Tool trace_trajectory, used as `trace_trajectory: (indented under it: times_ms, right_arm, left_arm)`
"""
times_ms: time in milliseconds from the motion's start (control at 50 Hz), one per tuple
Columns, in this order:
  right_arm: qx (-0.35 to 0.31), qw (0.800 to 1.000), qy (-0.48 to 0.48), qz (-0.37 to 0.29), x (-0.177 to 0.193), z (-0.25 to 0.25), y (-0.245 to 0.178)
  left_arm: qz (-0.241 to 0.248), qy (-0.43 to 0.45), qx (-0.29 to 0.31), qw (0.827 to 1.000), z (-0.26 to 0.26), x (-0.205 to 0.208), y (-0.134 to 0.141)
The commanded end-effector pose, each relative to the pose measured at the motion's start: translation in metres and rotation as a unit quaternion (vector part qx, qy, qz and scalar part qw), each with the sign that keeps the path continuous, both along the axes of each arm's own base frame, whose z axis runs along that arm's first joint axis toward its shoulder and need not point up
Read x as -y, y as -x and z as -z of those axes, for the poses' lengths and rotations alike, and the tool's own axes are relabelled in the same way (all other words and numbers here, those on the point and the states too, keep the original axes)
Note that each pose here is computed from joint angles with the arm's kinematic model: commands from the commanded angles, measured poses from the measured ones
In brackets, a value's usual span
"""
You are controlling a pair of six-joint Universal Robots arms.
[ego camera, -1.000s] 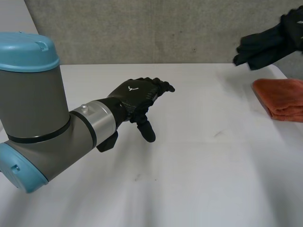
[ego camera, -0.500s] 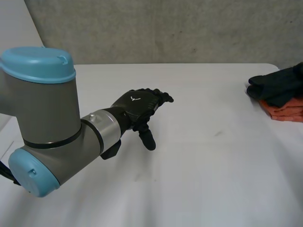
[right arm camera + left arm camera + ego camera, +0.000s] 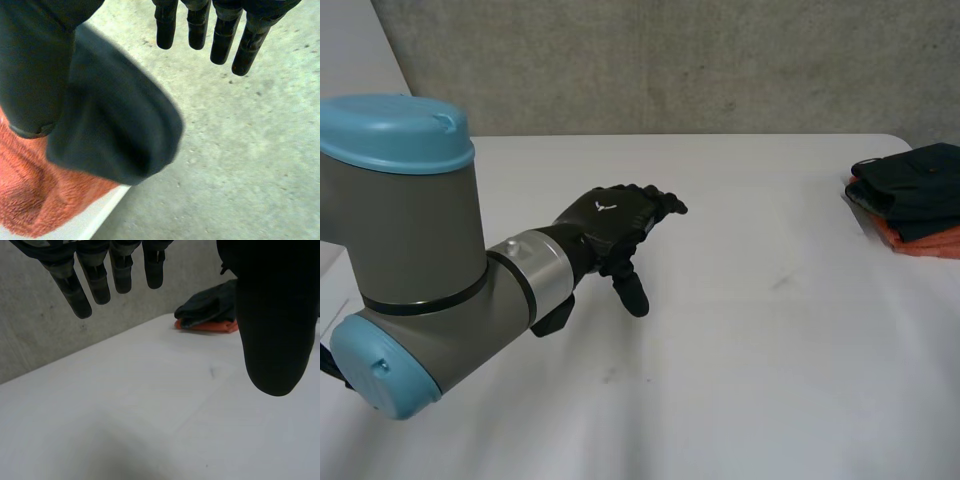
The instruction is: Fold the laundry.
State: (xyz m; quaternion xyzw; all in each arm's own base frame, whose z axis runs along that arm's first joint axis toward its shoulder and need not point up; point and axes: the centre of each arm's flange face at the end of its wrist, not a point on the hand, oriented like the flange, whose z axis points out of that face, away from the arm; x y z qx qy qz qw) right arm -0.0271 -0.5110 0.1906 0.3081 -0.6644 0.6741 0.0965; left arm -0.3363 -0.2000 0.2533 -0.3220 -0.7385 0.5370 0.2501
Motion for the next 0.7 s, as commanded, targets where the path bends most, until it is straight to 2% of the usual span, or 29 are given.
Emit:
trace_trajectory:
  times_ms: [20, 80, 120, 160, 180, 200, 240, 260, 280, 360, 400, 480, 560, 700]
  right_arm:
    - [-0.039, 0.996, 0.014, 0.078, -0.025, -0.076, -0.001]
    - [-0.06, 0.992, 0.025, 0.111, -0.036, -0.102, -0.001]
    - [-0.065, 0.99, 0.033, 0.119, -0.049, -0.127, -0.017]
    - [-0.062, 0.992, 0.047, 0.1, -0.056, -0.143, -0.044]
    - [-0.048, 0.995, 0.057, 0.071, -0.065, -0.154, -0.077]
    - [-0.037, 0.996, 0.061, 0.057, -0.069, -0.16, -0.094]
    - [-0.008, 0.998, 0.062, 0.03, -0.078, -0.166, -0.123]
    - [0.029, 0.998, 0.054, 0.009, -0.087, -0.169, -0.148]
    - [0.051, 0.998, 0.047, 0.0, -0.092, -0.17, -0.159]
    - [0.161, 0.987, 0.01, -0.02, -0.122, -0.178, -0.199]
    - [0.213, 0.976, -0.017, -0.031, -0.145, -0.177, -0.22]
    - [0.245, 0.967, -0.06, -0.044, -0.174, -0.151, -0.253]
    - [0.246, 0.967, -0.05, -0.049, -0.19, -0.13, -0.271]
    - [0.249, 0.967, -0.035, -0.038, -0.204, -0.12, -0.271]
  left_arm:
    - [-0.001, 0.024, -0.018, 1.0, -0.021, -0.004, -0.004]
    - [-0.002, 0.04, -0.03, 0.999, -0.034, -0.007, -0.007]
    - [-0.009, 0.059, -0.044, 0.997, -0.048, -0.007, -0.011]
    - [-0.019, 0.079, -0.057, 0.995, -0.06, -0.007, -0.014]
    - [-0.027, 0.089, -0.063, 0.994, -0.065, -0.006, -0.016]
    - [-0.048, 0.111, -0.075, 0.99, -0.076, -0.002, -0.022]
    - [-0.079, 0.134, -0.087, 0.984, -0.087, 0.003, -0.03]
    - [-0.095, 0.145, -0.094, 0.98, -0.092, 0.006, -0.035]
    - [-0.127, 0.165, -0.102, 0.973, -0.101, 0.012, -0.045]
    - [-0.191, 0.189, -0.107, 0.957, -0.112, 0.024, -0.068]
    - [-0.206, 0.189, -0.104, 0.954, -0.111, 0.029, -0.076]
    - [-0.226, 0.18, -0.088, 0.953, -0.102, 0.039, -0.087]
    - [-0.228, 0.167, -0.076, 0.956, -0.091, 0.044, -0.089]
    - [-0.238, 0.144, -0.06, 0.959, -0.072, 0.057, -0.092]
